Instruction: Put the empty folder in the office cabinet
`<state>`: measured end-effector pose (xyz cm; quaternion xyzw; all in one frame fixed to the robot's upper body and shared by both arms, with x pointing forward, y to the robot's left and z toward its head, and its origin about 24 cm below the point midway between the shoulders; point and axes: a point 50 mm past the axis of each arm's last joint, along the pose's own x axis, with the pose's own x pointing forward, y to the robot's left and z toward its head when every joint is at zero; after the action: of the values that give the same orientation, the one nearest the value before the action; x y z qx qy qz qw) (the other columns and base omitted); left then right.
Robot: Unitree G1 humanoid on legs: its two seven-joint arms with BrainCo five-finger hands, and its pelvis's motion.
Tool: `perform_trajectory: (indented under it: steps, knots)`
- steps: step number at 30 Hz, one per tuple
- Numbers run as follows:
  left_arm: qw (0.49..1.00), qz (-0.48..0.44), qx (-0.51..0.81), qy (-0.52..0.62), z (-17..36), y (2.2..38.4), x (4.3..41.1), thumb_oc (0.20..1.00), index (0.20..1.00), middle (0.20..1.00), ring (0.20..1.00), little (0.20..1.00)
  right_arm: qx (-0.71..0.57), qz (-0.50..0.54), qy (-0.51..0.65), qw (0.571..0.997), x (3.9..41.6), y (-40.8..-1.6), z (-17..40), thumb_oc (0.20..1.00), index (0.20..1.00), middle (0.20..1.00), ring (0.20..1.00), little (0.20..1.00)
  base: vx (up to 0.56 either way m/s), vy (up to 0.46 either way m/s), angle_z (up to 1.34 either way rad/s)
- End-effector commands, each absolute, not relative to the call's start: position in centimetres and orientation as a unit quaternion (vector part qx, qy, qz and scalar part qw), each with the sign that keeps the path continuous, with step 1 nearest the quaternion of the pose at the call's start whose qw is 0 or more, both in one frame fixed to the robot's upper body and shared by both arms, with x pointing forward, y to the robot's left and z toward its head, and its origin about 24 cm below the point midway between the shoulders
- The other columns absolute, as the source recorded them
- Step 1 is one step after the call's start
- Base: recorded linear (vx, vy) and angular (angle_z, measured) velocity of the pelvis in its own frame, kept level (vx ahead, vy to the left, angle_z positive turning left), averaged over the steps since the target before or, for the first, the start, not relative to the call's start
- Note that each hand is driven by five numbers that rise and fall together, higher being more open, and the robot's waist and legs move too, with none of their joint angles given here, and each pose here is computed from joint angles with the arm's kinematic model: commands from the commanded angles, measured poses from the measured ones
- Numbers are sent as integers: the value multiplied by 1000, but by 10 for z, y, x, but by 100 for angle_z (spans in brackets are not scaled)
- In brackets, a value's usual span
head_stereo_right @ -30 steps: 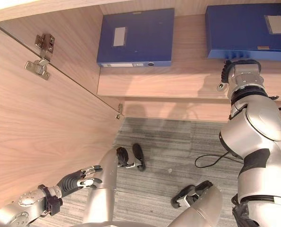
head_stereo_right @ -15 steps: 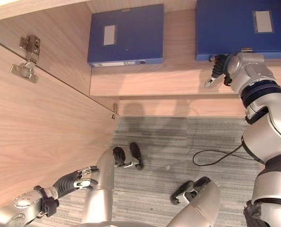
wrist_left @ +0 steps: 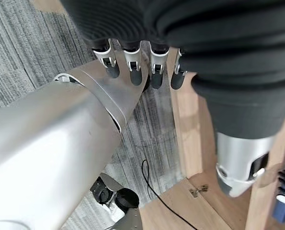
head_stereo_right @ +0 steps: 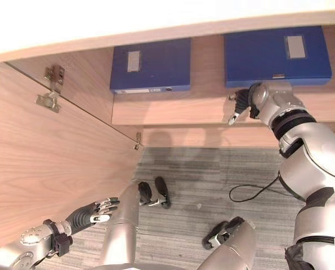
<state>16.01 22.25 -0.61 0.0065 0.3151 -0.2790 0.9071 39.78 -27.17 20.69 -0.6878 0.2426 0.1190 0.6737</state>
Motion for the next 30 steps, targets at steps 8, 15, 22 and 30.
perform_trajectory:
  steps: [8, 15, 22, 30]
  knots:
    - [914, -284, 31, 289, 4, 224, 171, 1000, 1000, 1000, 1000, 1000, -672, 103, 249, 690, 398, -277, 203, 1000, 1000, 1000, 1000, 1000, 6, -25, 0]
    - [911, -289, 24, 292, -4, 216, 180, 1000, 1000, 1000, 1000, 1000, -644, 105, 301, 696, 390, -291, 167, 1000, 1000, 1000, 1000, 1000, 11, -2, -3]
    - [893, -302, 32, 331, -25, 209, 174, 1000, 1000, 1000, 1000, 1000, -576, 179, 364, 710, 365, -278, 74, 1000, 1000, 1000, 1000, 1000, 4, 63, -13]
    - [890, -283, 44, 355, -46, 210, 168, 1000, 1000, 1000, 1000, 1000, -401, 190, 490, 750, 281, -279, -45, 1000, 1000, 1000, 1000, 1000, 20, 74, -13]
